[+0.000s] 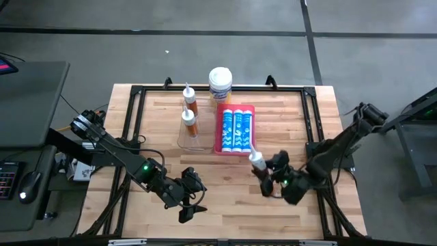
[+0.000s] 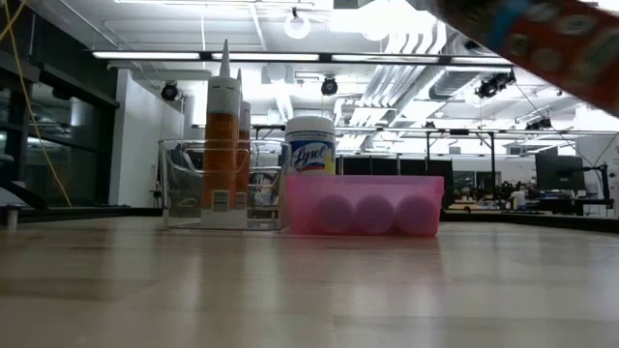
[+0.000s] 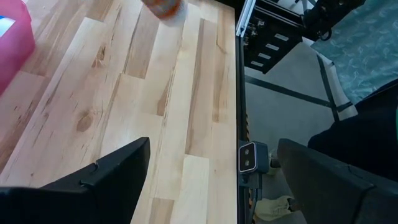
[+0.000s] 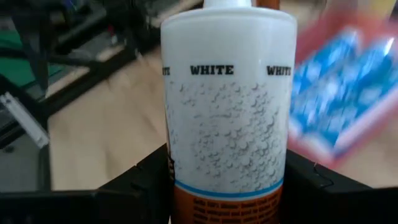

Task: Pick & place silicon tubes, Sealant and Lysol wipes
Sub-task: Put the orange sealant into the transparent container

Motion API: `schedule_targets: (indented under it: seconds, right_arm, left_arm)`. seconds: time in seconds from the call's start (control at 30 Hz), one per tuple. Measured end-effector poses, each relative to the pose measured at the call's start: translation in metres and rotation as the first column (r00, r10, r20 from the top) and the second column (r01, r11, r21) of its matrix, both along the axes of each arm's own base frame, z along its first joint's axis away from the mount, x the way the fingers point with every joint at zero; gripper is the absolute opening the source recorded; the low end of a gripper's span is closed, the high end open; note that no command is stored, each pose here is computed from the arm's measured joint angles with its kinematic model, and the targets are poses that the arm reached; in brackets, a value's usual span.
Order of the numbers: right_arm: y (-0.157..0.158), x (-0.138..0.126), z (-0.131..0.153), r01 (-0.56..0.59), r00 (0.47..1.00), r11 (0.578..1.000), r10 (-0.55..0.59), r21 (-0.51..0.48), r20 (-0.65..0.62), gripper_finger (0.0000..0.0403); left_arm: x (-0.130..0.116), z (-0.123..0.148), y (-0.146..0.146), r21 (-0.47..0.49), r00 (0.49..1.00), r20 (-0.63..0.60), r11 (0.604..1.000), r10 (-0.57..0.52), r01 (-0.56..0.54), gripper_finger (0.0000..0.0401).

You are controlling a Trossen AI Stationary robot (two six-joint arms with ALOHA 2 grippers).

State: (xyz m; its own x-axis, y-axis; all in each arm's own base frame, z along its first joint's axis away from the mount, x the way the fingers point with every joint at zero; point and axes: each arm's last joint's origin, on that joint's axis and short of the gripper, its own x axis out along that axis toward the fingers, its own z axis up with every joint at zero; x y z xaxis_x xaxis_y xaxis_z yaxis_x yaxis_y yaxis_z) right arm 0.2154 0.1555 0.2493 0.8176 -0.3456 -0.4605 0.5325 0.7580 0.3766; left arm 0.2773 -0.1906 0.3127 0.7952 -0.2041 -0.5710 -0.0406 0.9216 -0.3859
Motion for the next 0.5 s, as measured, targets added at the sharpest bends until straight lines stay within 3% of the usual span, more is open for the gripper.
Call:
schedule_targets:
  seconds: [0.27,0.5]
  right_arm:
    - [-0.033,0.015,0.027,-0.023,1.0,0.968,0.026,-0.251,0.008,0.02]
    - [-0.054,0.029,0.023,-0.064,0.984,0.944,0.113,-0.322,0.138,0.0199]
  left_arm:
    - [0.0,0.0,0.0,0.0,1.0,0.0,1.0,0.0,0.0,0.0346]
    - [0.0,0.0,0.0,0.0,1.0,0.0,1.0,0.0,0.0,0.0346]
